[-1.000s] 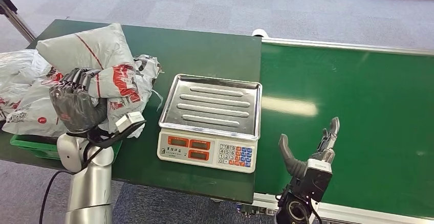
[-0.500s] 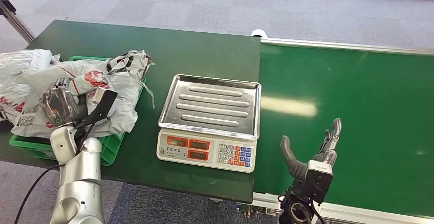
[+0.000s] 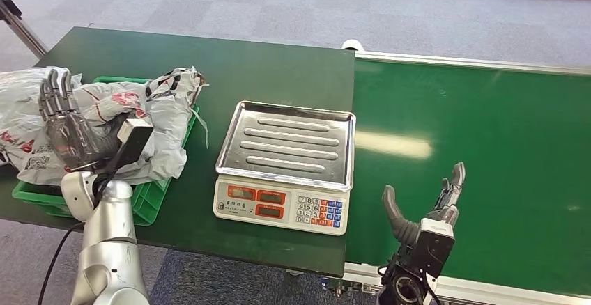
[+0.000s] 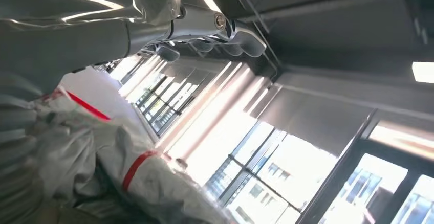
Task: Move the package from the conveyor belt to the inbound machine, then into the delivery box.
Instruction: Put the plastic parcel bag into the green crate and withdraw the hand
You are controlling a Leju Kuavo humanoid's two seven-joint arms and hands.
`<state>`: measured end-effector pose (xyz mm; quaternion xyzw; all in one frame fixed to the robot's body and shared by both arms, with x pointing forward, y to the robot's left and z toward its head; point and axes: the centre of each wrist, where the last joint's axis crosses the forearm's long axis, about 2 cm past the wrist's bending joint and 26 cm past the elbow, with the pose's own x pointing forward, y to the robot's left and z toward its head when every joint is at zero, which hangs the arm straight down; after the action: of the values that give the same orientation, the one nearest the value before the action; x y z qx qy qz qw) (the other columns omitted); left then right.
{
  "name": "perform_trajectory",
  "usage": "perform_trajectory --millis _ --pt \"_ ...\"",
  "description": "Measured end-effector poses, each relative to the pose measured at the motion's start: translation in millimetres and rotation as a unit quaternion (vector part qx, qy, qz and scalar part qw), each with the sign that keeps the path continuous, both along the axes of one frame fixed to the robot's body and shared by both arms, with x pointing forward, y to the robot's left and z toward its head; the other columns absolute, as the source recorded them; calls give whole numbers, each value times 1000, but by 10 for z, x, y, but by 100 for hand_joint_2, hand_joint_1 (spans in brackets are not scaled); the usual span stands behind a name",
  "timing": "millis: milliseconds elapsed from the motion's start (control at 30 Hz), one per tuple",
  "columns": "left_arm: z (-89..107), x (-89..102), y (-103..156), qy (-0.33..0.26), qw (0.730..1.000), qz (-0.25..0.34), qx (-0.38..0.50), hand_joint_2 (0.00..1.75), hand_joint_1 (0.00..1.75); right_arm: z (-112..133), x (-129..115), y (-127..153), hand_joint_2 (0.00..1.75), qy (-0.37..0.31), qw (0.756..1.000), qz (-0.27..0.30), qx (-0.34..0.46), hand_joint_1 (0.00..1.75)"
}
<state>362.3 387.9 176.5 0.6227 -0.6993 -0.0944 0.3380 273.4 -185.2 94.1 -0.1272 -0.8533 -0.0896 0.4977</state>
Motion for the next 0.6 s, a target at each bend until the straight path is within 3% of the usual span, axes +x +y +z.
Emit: perform_trajectory --millis 300,433,600 --pt "354 -161 -28 -63 996 32 47 175 0 10 12 23 175 0 1000 -1 4 0" --pt "415 -198 -54 -84 995 35 41 0 0 15 14 38 175 -1 1000 4 4 0" --pt "409 -235 -116 -109 994 24 14 0 0 37 29 72 175 -4 1000 10 7 0"
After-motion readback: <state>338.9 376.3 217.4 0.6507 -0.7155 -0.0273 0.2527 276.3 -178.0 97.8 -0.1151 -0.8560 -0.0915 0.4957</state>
